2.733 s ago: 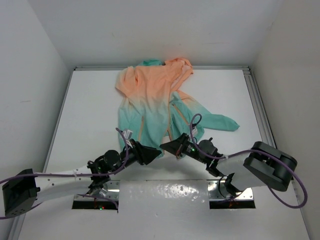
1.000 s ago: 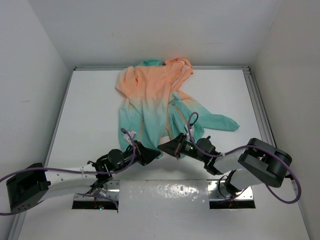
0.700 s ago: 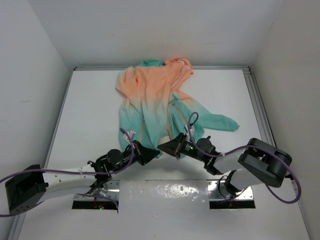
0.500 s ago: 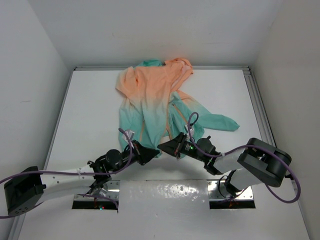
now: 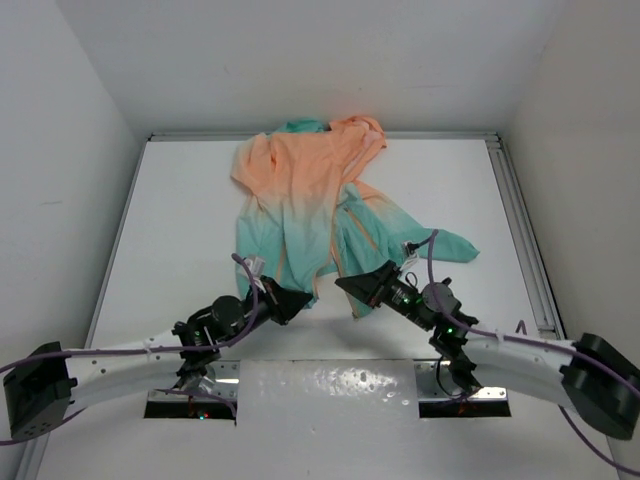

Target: Zip up the jacket

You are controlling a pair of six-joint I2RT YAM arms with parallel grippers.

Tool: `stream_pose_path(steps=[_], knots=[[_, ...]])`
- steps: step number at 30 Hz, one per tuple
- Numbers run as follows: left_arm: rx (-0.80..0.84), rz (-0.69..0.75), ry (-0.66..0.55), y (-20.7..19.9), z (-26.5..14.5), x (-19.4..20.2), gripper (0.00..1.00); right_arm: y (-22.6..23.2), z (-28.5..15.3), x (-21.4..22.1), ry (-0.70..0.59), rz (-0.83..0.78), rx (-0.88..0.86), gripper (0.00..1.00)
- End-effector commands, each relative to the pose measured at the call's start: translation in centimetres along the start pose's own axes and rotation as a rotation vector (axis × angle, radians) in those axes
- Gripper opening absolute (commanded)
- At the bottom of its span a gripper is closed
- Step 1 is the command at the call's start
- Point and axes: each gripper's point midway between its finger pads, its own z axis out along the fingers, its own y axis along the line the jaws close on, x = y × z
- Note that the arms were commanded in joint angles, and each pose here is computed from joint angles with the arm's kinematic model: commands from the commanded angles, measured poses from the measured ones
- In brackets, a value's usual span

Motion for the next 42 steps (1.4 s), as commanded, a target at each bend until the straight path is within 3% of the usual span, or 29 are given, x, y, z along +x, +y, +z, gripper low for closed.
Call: stream_pose_path(steps=[1, 2, 7, 13, 16, 23, 30, 42], knots=[[-0.012, 0.032, -0.071, -1.1, 0.5, -2.8, 0.0, -6.8, -1.6, -0.7, -0.012, -0.205, 0.324, 0.09], [-0.017, 0.048, -0.071, -1.1, 0.6, -3.0, 0.0, -7.7, -2.1, -0.8, -0.004, -0.237, 0.376, 0.0], [-0.037, 0.121, -0.066, -1.8, 1.2, -4.1, 0.0, -11.3, -5.0, -1.2, 0.119, -0.44, 0.65, 0.0], [-0.061, 0.184, -0.063, -1.6, 1.7, -4.4, 0.0, -12.8, -4.9, -0.3, 0.286, -0.564, 0.762, 0.0], [-0.087, 0.201, -0.068, -0.9, 1.7, -4.4, 0.0, -13.5, -4.5, -0.6, 0.309, -0.619, 0.803, 0.0], [-0.124, 0.218, -0.091, 0.1, 1.4, -4.7, 0.0, -14.8, -4.4, 0.4, 0.409, -0.67, 0.865, 0.11], [-0.103, 0.209, -0.075, -0.1, 1.6, -4.2, 0.0, -16.0, -4.5, 0.0, 0.418, -0.713, 0.925, 0.26], [-0.09, 0.201, -0.078, -0.2, 1.3, -4.3, 0.0, -18.2, -5.3, 0.3, 0.443, -0.748, 1.023, 0.33]])
